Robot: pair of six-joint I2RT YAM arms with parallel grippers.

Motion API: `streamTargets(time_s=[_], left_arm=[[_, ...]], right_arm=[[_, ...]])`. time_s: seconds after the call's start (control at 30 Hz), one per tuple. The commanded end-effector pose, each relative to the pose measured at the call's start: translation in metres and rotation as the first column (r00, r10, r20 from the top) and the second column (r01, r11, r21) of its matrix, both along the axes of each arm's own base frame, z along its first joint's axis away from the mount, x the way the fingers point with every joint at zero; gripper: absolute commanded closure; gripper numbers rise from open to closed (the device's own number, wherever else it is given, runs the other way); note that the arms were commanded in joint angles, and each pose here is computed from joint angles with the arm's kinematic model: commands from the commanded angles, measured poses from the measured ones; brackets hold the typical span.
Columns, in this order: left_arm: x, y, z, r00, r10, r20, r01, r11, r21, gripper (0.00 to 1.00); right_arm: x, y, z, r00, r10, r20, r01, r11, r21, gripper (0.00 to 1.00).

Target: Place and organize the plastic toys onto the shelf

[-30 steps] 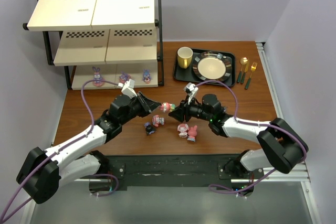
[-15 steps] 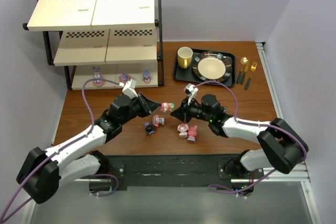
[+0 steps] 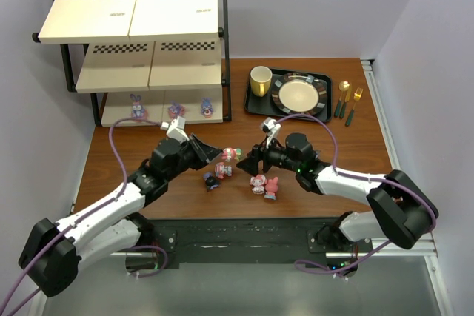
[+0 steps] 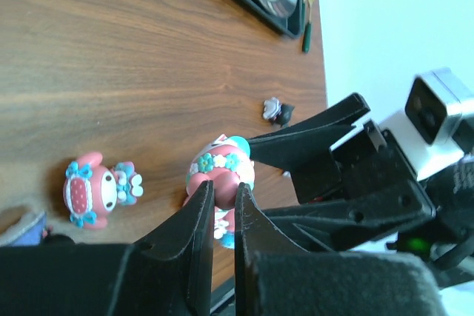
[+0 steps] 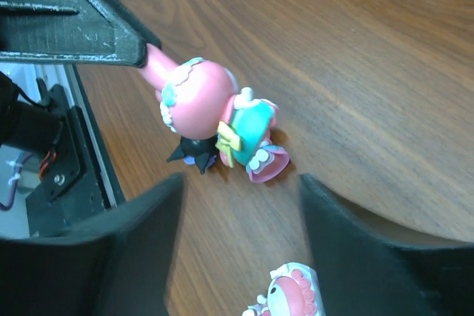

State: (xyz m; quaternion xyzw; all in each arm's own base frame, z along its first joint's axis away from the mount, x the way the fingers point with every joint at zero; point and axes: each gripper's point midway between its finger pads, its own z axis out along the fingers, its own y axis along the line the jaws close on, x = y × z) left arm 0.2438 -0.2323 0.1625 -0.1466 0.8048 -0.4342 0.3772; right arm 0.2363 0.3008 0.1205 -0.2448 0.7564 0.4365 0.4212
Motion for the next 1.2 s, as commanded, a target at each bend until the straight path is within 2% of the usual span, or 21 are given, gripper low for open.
streamTargets(time_s=[0.0, 0.13, 0.33, 0.5, 0.53, 0.6, 0.77, 0.8, 0.9, 1.17], left_arm=[[0.003, 0.008, 0.014, 0.991, 0.115, -0.064, -0.123, 0.985, -0.124, 1.0], [0.003, 0.01, 0.021, 0.987, 0.129, -0.092, -0.139, 0.984, -0.114, 1.0], [0.001, 0.006, 0.027, 0.989, 0.106, -0.099, -0.118, 0.985, -0.127, 1.0], [-0.002, 0.007, 0.023, 0.986, 0.102, -0.129, -0.115, 0.988, -0.1, 1.0], [-0.003, 0.007, 0.022, 0.986, 0.103, -0.135, -0.116, 0.989, -0.093, 1.0], [-0.003, 0.007, 0.022, 0.984, 0.102, -0.145, -0.115, 0.99, -0.084, 1.0], [-0.003, 0.005, 0.028, 0.982, 0.098, -0.161, -0.11, 0.991, -0.071, 1.0], [-0.003, 0.006, 0.032, 0.982, 0.099, -0.159, -0.111, 0.991, -0.069, 1.0], [-0.002, 0.005, 0.037, 0.983, 0.097, -0.156, -0.109, 0.991, -0.073, 1.0], [-0.008, -0.001, 0.037, 0.983, 0.057, -0.175, -0.071, 0.994, -0.078, 1.0]], right_arm=[[0.006, 0.0, 0.016, 0.993, -0.001, 0.116, -0.001, 1.0, 0.01, 0.24], [0.01, 0.001, 0.02, 0.979, 0.036, 0.203, -0.032, 0.999, -0.025, 0.19], [0.004, 0.018, 0.034, 0.946, 0.168, 0.279, -0.167, 0.986, -0.03, 0.2], [0.005, 0.021, 0.043, 0.874, 0.268, 0.405, -0.233, 0.963, -0.134, 0.2], [0.007, 0.018, 0.038, 0.853, 0.296, 0.431, -0.235, 0.953, -0.189, 0.18], [0.009, 0.022, 0.044, 0.817, 0.324, 0.477, -0.225, 0.941, -0.253, 0.18], [-0.001, 0.033, 0.024, 0.744, 0.448, 0.496, -0.22, 0.865, -0.45, 0.18], [0.004, 0.032, 0.019, 0.748, 0.435, 0.501, -0.178, 0.859, -0.48, 0.19], [0.011, 0.034, 0.017, 0.735, 0.425, 0.529, -0.121, 0.85, -0.513, 0.26], [0.022, 0.043, 0.018, 0.689, 0.426, 0.587, -0.032, 0.826, -0.563, 0.33]])
